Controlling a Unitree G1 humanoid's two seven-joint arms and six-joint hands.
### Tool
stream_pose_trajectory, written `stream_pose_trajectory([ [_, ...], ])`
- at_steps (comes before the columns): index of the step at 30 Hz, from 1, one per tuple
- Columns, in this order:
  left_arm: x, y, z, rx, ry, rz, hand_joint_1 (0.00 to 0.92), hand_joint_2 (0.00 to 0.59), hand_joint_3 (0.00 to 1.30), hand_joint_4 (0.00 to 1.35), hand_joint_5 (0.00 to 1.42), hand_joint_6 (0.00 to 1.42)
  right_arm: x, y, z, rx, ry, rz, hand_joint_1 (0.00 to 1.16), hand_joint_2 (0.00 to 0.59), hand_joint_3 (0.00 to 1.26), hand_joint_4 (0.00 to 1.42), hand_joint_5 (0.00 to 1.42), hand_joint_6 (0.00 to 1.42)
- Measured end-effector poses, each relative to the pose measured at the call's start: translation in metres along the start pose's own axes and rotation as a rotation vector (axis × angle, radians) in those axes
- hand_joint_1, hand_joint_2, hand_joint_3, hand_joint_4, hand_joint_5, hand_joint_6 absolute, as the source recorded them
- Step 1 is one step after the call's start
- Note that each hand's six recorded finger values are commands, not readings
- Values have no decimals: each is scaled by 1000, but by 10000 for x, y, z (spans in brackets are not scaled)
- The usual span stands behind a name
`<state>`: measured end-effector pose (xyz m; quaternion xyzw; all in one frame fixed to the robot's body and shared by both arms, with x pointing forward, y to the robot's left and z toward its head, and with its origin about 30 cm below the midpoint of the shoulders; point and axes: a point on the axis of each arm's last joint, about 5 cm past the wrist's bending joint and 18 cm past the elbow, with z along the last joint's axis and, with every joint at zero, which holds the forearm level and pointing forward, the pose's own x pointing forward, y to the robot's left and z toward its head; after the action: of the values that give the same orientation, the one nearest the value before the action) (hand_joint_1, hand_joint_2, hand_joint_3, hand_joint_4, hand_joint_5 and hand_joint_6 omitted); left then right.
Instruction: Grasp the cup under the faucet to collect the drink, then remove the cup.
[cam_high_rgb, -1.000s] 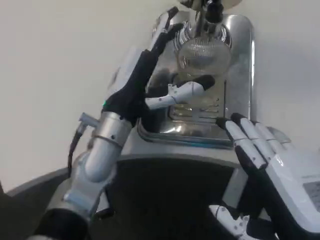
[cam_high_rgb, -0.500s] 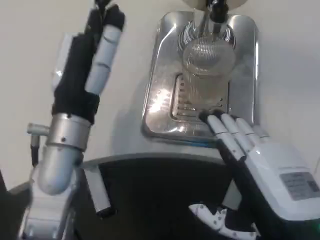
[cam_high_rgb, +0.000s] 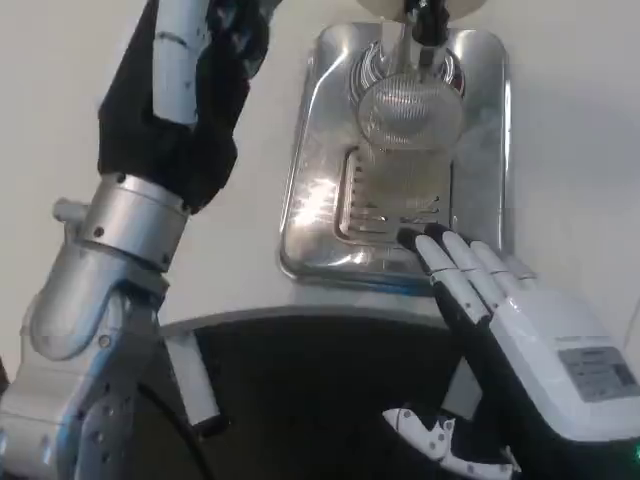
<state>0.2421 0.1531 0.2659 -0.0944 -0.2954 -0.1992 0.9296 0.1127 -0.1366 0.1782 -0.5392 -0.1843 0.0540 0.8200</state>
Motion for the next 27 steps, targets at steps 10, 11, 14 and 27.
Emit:
stream_pose_trajectory([
  [10, 58, -120, 49, -45, 2, -93, 0, 207, 0, 0, 0, 0, -22, -14, -29, 9, 16, 4, 596, 353, 66, 22, 49, 62],
  [11, 62, -128, 47, -46, 3, -98, 0, 206, 0, 0, 0, 0, -22, -16, -29, 10, 17, 4, 596, 353, 66, 22, 49, 62],
  [14, 92, -171, 43, -23, 7, -125, 0, 205, 0, 0, 0, 0, -20, -21, -31, 7, 17, 2, 600, 354, 59, 14, 49, 62],
  [27, 186, -349, -89, -33, 31, -228, 0, 191, 0, 0, 0, 0, -48, -21, -39, -16, 12, 21, 588, 357, 56, 11, 49, 63],
])
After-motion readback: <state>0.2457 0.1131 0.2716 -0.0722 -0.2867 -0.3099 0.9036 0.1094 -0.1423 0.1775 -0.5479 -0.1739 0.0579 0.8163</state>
